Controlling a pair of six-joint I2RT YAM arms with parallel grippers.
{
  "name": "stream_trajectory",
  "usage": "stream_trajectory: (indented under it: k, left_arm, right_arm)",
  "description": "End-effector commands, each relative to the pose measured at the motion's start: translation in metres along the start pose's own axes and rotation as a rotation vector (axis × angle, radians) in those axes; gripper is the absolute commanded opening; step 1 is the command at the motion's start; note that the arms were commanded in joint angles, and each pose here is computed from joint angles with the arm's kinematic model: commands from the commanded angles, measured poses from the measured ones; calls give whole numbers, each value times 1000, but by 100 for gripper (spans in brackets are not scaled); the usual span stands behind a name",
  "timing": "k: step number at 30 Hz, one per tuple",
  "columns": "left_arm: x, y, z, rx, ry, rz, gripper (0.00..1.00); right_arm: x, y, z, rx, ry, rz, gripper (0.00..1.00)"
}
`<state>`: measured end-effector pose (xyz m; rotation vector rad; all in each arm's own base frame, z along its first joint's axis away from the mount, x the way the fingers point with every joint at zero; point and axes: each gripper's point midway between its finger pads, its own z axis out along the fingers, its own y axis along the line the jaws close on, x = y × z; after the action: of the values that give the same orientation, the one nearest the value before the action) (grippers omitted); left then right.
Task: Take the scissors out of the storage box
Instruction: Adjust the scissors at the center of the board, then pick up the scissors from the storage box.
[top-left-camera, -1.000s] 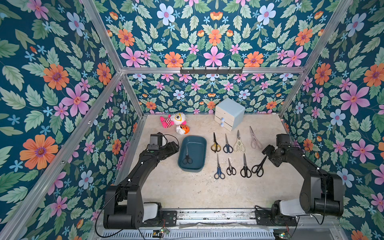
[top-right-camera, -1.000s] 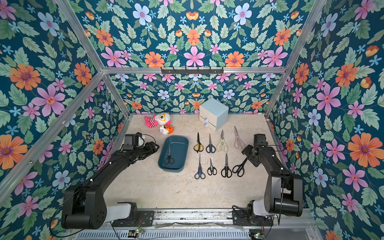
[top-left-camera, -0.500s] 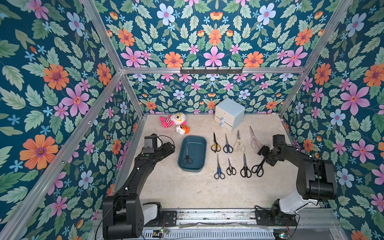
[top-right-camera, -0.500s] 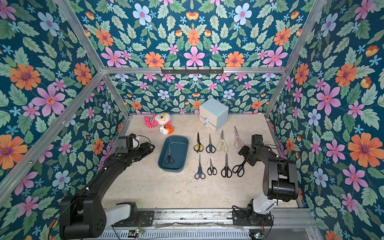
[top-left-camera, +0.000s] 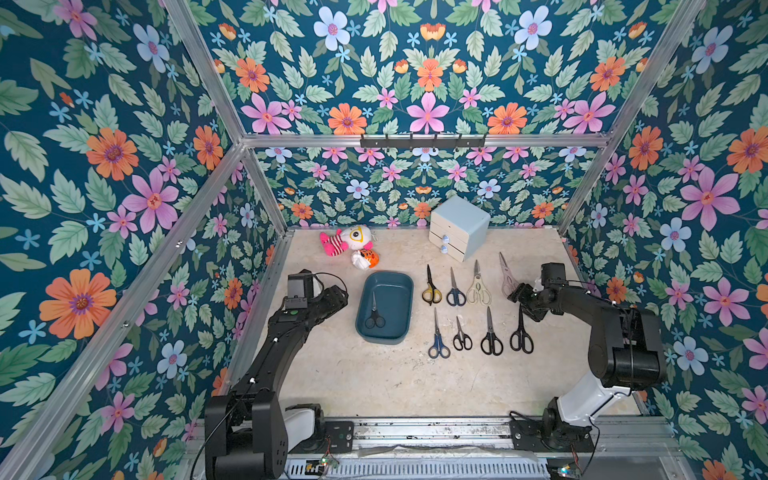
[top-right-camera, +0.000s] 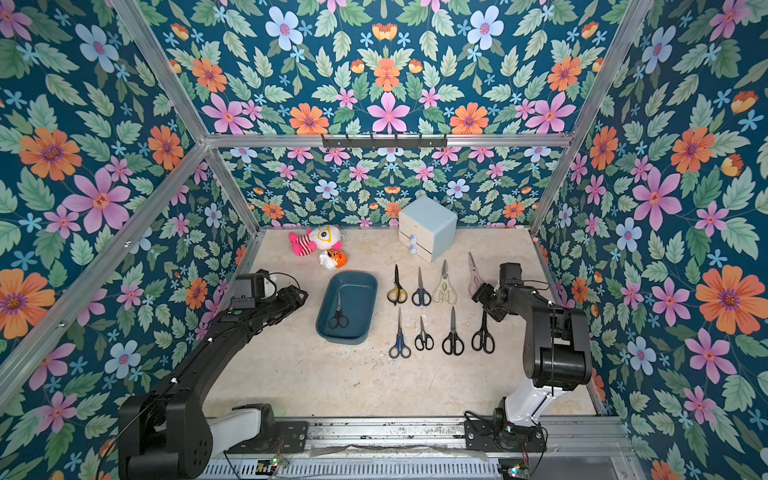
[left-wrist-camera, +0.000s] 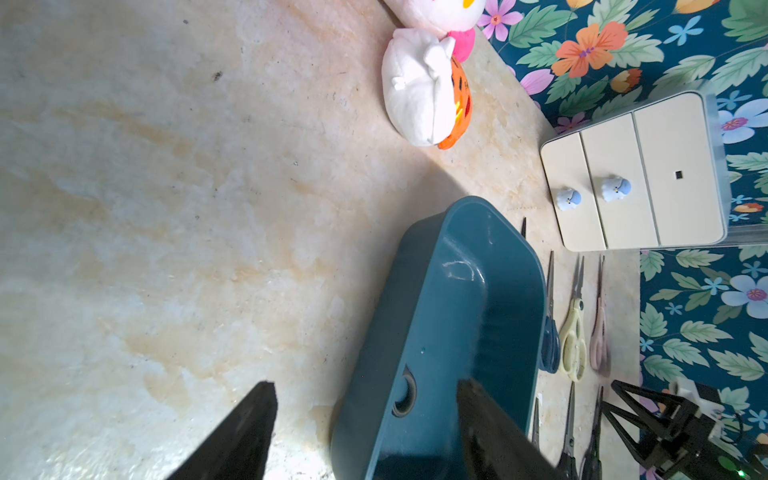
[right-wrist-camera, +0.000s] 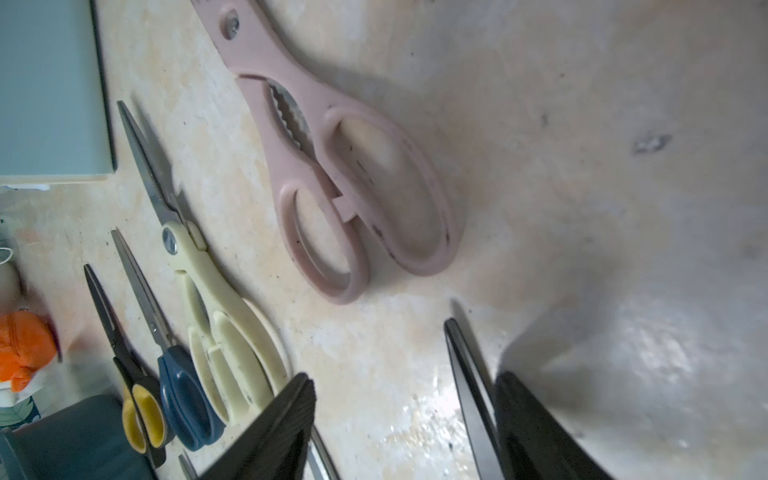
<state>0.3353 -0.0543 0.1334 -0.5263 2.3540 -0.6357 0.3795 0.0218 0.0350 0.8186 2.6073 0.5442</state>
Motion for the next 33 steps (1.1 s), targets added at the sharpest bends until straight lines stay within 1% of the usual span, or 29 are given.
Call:
stream_trajectory:
  k: [1,4,6,7,11,13,17,19,20,22,24,25,27,30,33]
  left_arm:
    - [0,3,0,-19,2,29,73]
    - [0,7,0,-38,2,56,73]
    - [1,6,2,-33,14,75,73]
    - [2,6,4,-29,23,83,73]
    - [9,7,10,-20,69,106,72]
    - [13,8,12,-18,83,105,72]
    - [20,13,16,-15,97,77,73]
    - [24,17,20,3,111,39,73]
    - [27,23,22,8,122,5,73]
    - [31,34,26,22,147,-76,73]
    - [33,47,27,30,159,-158,73]
    - [33,50,27,28,162,-175,73]
    - [33,53,26,16,161,-183,73]
    - [34,53,23,14,150,-193,73]
    - [37,56,20,-1,148,-193,73]
  right_arm:
    - [3,-8,-9,85,11,-20,71]
    - [-4,-4,-36,168,-59,-62,70]
    - [2,10,-49,203,-82,-112,70]
    - [8,21,-52,198,-79,-133,69]
    - [51,82,-56,119,-60,-224,64]
    - [75,116,-55,63,-47,-268,59]
    - [122,185,-51,-47,-21,-372,42]
    - [143,220,-54,-106,-22,-431,39]
    - [158,234,-42,-109,-4,-468,38]
    - [183,263,-35,-144,16,-531,37]
    - [206,284,-22,-131,44,-594,35]
    - [216,291,-15,-125,59,-621,34]
    - [241,309,-4,-129,89,-682,33]
    - [267,325,18,-110,132,-747,31]
    - [283,332,36,-77,163,-792,30]
